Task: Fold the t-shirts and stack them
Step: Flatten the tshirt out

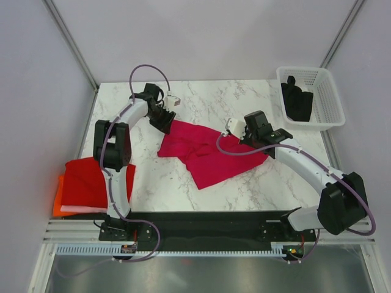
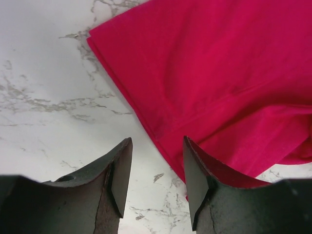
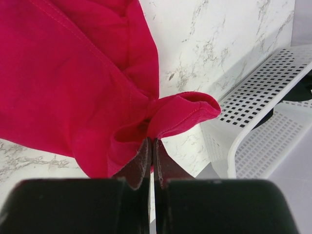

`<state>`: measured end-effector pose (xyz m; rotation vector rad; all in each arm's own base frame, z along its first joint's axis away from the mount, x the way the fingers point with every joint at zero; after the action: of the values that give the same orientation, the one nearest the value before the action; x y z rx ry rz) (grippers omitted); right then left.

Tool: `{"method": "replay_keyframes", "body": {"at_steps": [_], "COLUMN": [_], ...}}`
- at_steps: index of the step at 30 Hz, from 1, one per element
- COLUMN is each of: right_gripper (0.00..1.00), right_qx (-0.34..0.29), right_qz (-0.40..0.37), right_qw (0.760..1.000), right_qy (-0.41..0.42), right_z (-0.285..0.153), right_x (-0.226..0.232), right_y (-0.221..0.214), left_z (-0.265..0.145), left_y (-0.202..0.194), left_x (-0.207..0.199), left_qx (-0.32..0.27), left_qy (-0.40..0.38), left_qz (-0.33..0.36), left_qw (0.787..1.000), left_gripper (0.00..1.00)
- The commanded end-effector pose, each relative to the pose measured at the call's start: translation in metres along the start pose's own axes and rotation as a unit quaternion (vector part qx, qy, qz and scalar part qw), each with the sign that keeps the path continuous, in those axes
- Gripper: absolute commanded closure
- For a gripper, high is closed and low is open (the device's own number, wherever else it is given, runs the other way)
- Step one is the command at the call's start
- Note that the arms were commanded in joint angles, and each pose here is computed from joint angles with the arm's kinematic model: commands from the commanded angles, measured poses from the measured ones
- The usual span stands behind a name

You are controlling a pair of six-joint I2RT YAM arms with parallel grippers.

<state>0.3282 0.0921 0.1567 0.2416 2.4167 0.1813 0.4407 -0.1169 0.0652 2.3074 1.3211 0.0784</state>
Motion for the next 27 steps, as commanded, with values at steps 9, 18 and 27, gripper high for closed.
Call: {"method": "replay_keyframes", "body": {"at_steps": [9, 18, 27], "right_gripper": [0.98, 0.98, 0.98], "right_qx": [-0.016, -0.016, -0.014], "right_qz": [0.025, 0.03, 0.032], "right_qw": [0.999, 0.999, 0.999], "right_qy": [-0.021, -0.021, -0.02], "right_z": [0.0, 0.002, 0.005], "right_x": [-0.021, -0.022, -0.021], "right_y": [0.01, 0.009, 0.008], "left_z": [0.018, 0.02, 0.01], "left_y": [0.004, 0.007, 0.013], "left_x": [-0.012, -0.01, -0.013], "left_qx": [0.023, 0.023, 0.014], "left_qy": [-0.03, -0.03, -0.033], "left_qz": [0.006, -0.001, 0.003], "left_qw": [0.999, 0.999, 0.999], "left_gripper": [0.48, 0.65, 0.98]}}
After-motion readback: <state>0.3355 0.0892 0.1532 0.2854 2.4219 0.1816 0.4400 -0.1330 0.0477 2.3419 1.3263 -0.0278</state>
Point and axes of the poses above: each gripper's point midway between its finger pads, its own z axis out along the fingers, its own x axis along the line the jaws close on, y = z × x, the point moved 2 cm from there along -z, back along the fingers, and after that the axes turned 11 degrees about -z, right-handed, at the moved point
